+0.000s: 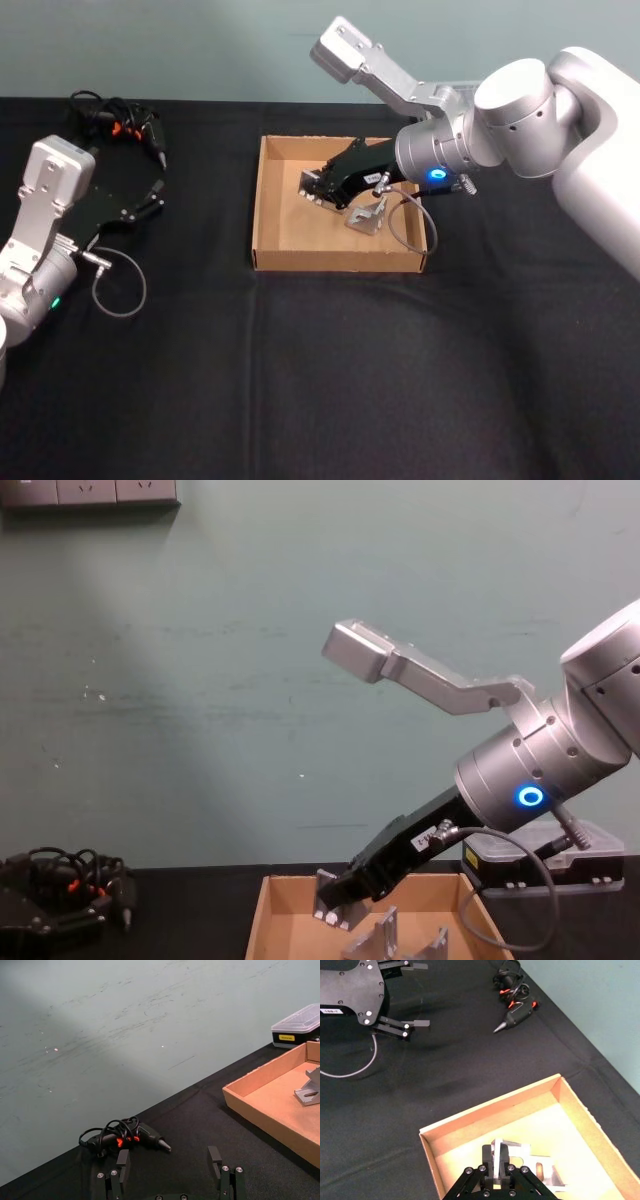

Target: Use one hand to pick up the angle iron from the table and place it into the box.

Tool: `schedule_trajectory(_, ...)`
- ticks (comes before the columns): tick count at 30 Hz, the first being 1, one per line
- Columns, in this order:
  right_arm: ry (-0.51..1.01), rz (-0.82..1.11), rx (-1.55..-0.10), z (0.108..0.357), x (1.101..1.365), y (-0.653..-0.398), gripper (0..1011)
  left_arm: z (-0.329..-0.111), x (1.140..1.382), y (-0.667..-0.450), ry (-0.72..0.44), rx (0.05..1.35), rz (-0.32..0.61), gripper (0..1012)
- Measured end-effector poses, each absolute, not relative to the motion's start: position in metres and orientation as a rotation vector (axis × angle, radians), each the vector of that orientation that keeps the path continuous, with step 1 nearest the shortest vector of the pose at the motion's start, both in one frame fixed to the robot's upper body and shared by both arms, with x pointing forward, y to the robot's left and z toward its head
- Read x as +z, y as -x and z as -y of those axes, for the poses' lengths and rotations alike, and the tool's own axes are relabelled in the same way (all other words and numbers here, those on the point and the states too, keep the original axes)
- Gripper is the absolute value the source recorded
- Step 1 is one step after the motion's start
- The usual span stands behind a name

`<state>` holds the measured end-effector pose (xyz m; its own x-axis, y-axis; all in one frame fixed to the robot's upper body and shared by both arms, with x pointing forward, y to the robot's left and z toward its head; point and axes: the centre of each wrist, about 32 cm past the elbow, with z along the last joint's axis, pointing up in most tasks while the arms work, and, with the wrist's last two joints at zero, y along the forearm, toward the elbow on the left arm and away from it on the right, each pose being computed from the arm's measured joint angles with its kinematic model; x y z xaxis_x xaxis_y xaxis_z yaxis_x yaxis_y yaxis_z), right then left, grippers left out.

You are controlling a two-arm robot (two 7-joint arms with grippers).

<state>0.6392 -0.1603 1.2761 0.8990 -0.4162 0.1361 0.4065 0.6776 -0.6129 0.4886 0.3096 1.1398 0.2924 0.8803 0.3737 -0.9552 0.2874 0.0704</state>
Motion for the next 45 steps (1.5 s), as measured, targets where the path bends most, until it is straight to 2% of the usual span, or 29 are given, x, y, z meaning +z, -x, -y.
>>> schedule_trajectory(14, 0.728, -0.082, -0.429, 0.153, 1.26, -0.648, 71, -0.31, 1.14, -0.489, -0.304, 1.248, 0.285, 1011)
schedule_trajectory(33, 0.77, -0.081, -0.425, 0.139, 1.245, -0.654, 71, -0.31, 1.14, -0.489, -0.304, 1.248, 0.285, 1011)
schedule_trajectory(45, 0.774, -0.075, -0.428, 0.139, 1.243, -0.655, 71, -0.31, 1.14, -0.489, -0.304, 1.248, 0.285, 1011)
